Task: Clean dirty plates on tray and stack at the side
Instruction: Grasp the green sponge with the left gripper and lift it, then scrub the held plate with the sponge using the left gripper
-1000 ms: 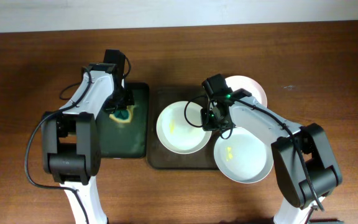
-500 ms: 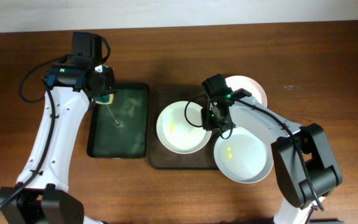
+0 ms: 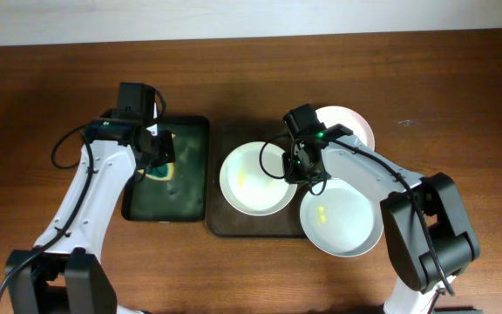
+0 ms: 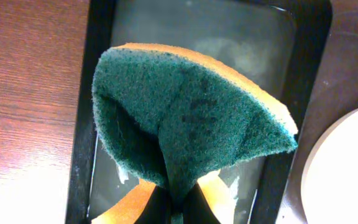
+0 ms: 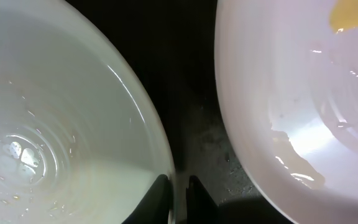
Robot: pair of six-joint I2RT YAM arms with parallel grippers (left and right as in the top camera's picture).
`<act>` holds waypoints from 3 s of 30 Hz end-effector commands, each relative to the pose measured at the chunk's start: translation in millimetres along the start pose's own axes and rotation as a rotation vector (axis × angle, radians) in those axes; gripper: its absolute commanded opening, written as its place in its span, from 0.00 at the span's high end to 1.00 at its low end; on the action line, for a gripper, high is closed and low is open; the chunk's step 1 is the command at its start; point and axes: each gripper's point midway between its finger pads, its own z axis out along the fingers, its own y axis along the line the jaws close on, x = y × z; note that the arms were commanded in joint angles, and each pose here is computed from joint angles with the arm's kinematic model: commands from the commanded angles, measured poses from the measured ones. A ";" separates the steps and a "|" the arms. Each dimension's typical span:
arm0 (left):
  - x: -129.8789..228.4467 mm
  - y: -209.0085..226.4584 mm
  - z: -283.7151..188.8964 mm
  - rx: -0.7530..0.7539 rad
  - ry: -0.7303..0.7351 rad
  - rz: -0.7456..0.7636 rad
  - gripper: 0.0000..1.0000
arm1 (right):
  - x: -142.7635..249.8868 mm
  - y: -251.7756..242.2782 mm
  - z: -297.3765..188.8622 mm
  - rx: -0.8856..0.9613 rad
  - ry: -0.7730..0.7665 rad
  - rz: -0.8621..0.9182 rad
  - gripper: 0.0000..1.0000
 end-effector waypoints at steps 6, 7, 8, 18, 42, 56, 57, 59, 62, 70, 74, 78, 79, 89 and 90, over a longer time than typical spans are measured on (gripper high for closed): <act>-1.5 -12.4 -6.9 0.082 -0.011 0.012 1.00 | -1.2 14.9 -10.0 -0.075 -0.005 0.044 0.96; -0.3 -18.1 -7.5 0.120 -0.003 0.011 1.00 | -0.6 17.4 -10.2 -0.089 0.000 0.044 0.96; 1.0 -25.3 -8.5 0.162 0.005 0.011 1.00 | -0.5 18.6 -10.2 -0.095 0.001 0.043 0.96; -8.2 -44.1 -33.1 0.269 0.007 0.015 1.00 | 4.5 34.1 -12.5 -0.186 0.031 0.021 0.96; 15.6 -170.5 -59.3 0.392 -0.015 0.215 1.00 | 10.0 8.3 -10.5 -0.235 0.087 0.121 0.96; 42.8 -184.5 58.7 0.262 0.176 0.216 1.00 | 10.0 8.1 -10.5 -0.235 0.087 0.121 0.96; 45.0 -184.4 64.3 0.257 0.187 0.216 1.00 | 10.0 8.1 -10.5 -0.235 0.087 0.120 0.96; 51.8 -182.8 77.0 0.240 0.220 0.197 1.00 | 9.8 8.2 -10.5 -0.235 0.086 0.120 0.96; 58.0 -180.8 92.1 0.219 0.246 0.196 1.00 | 9.9 8.2 -10.5 -0.235 0.086 0.120 0.96; 101.5 -166.4 131.8 0.142 0.416 0.215 1.00 | 10.0 8.1 -10.5 -0.235 0.087 0.120 0.96; 122.5 -174.5 119.9 0.254 0.512 0.330 1.00 | 9.9 8.2 -10.5 -0.235 0.086 0.120 0.96; 126.6 -178.5 116.4 0.297 0.530 0.360 0.92 | 10.1 8.1 -10.5 -0.235 0.087 0.120 0.96; 126.7 -178.4 116.3 0.297 0.531 0.360 0.93 | 10.2 8.2 -10.5 -0.235 0.087 0.115 0.96; 126.3 -177.9 116.7 0.294 0.529 0.361 0.98 | 13.8 20.0 -13.7 -0.311 0.095 0.015 0.96; 126.4 -178.1 116.7 0.294 0.529 0.361 0.98 | 13.9 19.9 -13.7 -0.312 0.095 0.008 0.96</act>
